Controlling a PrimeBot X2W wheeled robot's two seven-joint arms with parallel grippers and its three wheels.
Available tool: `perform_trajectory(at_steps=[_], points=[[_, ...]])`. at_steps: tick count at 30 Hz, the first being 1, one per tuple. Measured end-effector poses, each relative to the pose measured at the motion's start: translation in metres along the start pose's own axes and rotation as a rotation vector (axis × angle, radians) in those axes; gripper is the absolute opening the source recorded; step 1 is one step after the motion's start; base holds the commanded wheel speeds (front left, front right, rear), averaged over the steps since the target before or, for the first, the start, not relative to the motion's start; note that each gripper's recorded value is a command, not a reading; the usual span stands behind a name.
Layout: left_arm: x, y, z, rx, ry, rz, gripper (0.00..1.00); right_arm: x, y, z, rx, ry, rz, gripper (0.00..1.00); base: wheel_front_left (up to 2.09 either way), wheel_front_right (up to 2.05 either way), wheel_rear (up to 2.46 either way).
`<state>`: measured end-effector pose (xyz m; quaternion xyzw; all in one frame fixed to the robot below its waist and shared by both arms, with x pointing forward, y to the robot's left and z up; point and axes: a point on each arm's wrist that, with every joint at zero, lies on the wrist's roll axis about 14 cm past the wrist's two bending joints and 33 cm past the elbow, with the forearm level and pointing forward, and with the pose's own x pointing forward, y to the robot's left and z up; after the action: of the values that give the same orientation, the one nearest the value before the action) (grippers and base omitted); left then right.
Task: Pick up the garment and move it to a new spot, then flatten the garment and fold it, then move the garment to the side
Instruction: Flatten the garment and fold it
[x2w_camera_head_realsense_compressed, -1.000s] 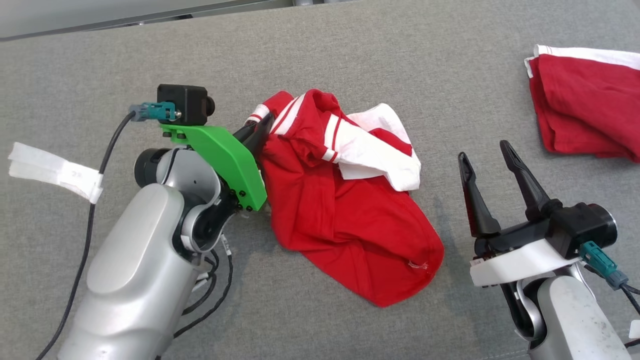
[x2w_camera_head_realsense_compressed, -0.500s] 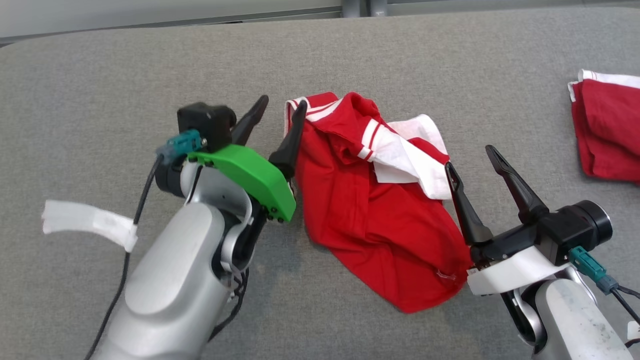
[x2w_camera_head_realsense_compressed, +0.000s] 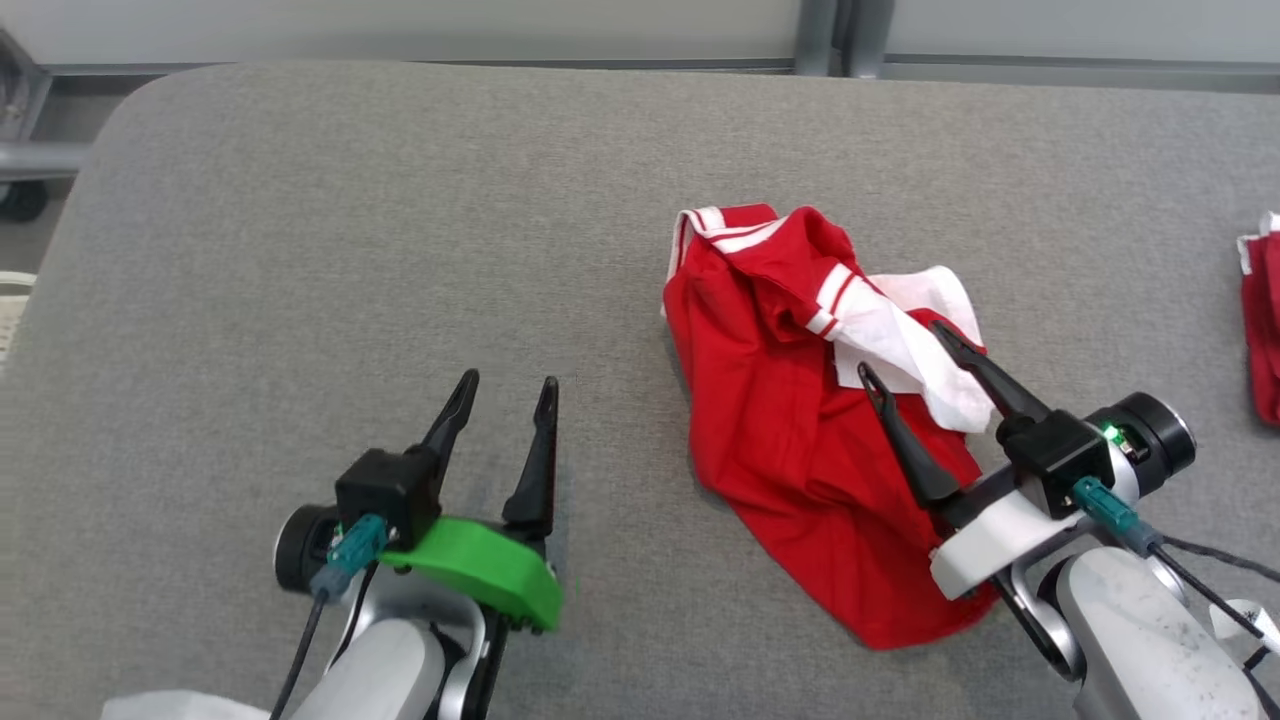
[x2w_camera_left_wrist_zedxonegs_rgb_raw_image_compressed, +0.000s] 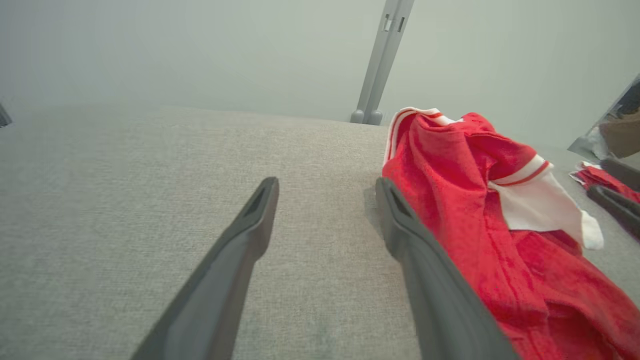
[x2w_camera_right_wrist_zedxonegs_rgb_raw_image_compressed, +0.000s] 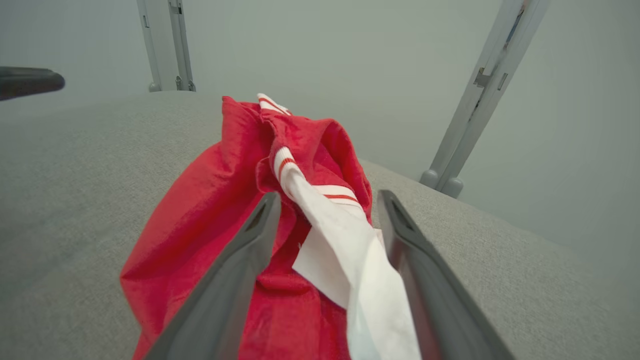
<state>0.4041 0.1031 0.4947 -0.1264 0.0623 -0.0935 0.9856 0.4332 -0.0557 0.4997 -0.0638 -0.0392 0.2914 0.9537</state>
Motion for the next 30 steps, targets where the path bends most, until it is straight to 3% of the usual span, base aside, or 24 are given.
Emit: perform_trajectory(at_steps=[5,10,11,12,17,20,24,30], points=[[-0.032,0.039,-0.012,0.053,-0.006,0.123,1.00,0.017,0.002,-0.009,-0.035,0.071,0.040,1.00,0.00,0.00,0.00],[-0.061,0.063,-0.020,0.021,-0.011,0.230,1.00,0.039,0.008,-0.018,-0.093,0.169,0.113,1.00,0.00,0.00,0.00],[-0.064,0.065,-0.020,0.009,-0.016,0.244,1.00,0.044,0.007,-0.017,-0.096,0.183,0.122,0.64,0.00,0.00,0.00],[-0.067,0.065,-0.021,-0.002,-0.017,0.252,1.00,0.049,0.009,-0.016,-0.100,0.195,0.134,0.01,0.00,0.00,0.00],[-0.077,0.066,-0.024,-0.032,-0.024,0.277,1.00,0.066,0.022,-0.003,-0.023,0.245,0.191,0.00,0.00,0.00,0.00],[-0.081,0.066,-0.022,-0.044,-0.041,0.288,1.00,0.076,0.039,0.021,0.199,0.295,0.244,0.00,0.00,0.00,0.00],[-0.086,0.064,-0.021,-0.057,-0.055,0.288,1.00,0.085,0.043,0.068,0.411,0.330,0.313,0.00,0.00,0.00,0.00],[-0.094,0.065,-0.016,-0.054,-0.083,0.300,1.00,0.096,0.065,0.146,0.617,0.272,0.423,0.00,0.00,0.00,0.00]])
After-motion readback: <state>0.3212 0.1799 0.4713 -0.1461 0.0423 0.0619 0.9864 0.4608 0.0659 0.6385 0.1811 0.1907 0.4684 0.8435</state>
